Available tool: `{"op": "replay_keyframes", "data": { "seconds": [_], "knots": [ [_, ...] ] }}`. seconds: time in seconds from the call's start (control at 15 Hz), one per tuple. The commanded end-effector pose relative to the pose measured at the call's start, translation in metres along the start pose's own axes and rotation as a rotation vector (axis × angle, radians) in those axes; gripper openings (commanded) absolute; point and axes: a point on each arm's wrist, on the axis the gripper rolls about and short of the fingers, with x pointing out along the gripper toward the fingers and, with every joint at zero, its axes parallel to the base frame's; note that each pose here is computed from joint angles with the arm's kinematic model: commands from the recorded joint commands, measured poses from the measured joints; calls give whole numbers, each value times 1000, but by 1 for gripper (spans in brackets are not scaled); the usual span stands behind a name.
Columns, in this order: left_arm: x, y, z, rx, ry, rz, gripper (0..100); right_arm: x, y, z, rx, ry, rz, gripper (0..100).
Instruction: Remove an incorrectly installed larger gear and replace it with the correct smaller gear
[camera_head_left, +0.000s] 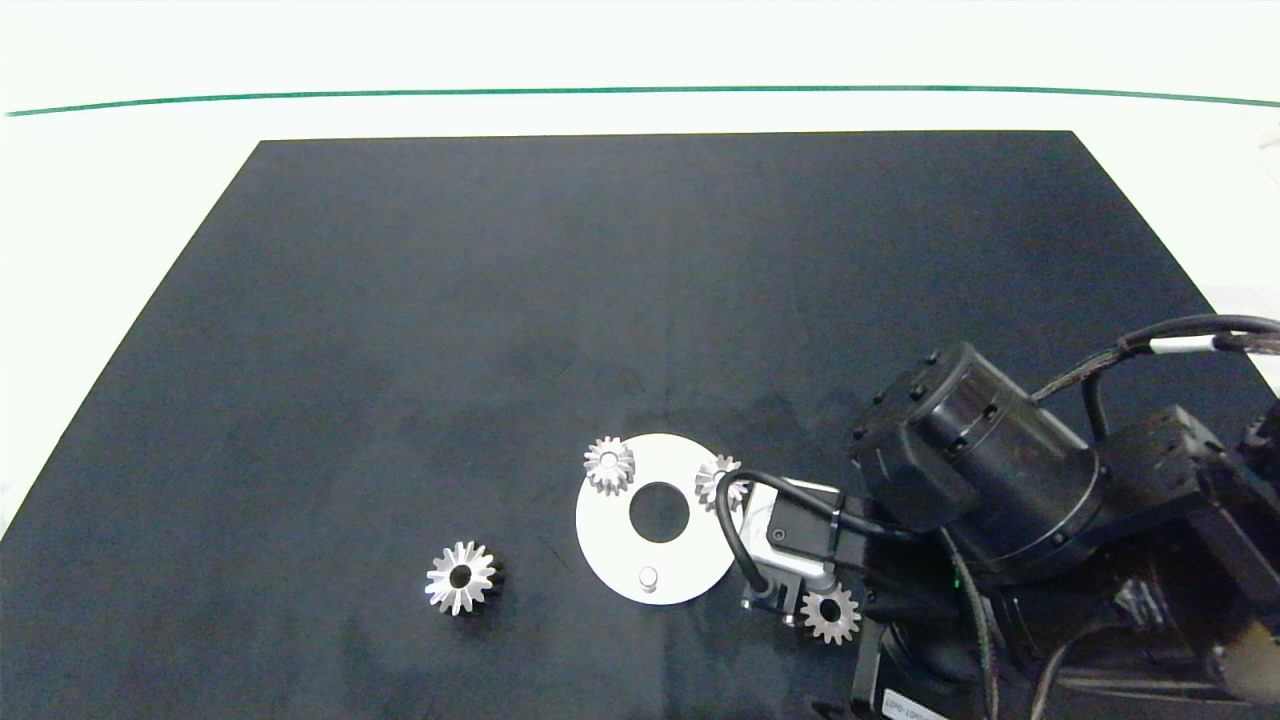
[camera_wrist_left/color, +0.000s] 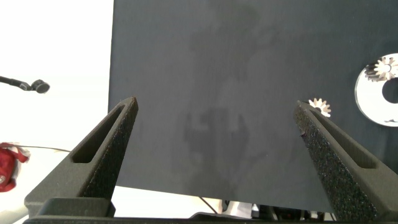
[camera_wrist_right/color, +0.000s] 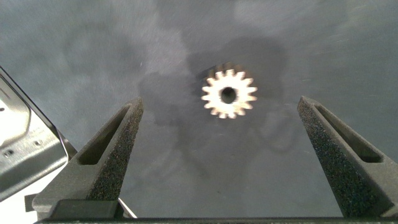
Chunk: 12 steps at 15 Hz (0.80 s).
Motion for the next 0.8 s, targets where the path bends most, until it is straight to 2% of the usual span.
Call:
{"op": "replay_keyframes", "data": {
  "seconds": [0.07, 0.27, 0.47, 0.6, 0.8],
  "knots": [
    [1, 0, 0, 2, 10, 4, 100, 22, 3, -1, -8, 77, 11, 100],
    [1, 0, 0, 3, 10, 5, 100, 34, 2, 5, 23, 82, 6, 100],
    [1, 0, -1, 3, 9, 5, 100, 40, -5, 7, 54, 75, -43, 100],
    [1, 0, -1, 3, 8, 3, 100, 40, -6, 6, 59, 74, -45, 100],
    [1, 0, -1, 3, 9, 5, 100, 42, -7, 0, 66, 92, -43, 94]
  ]
}}
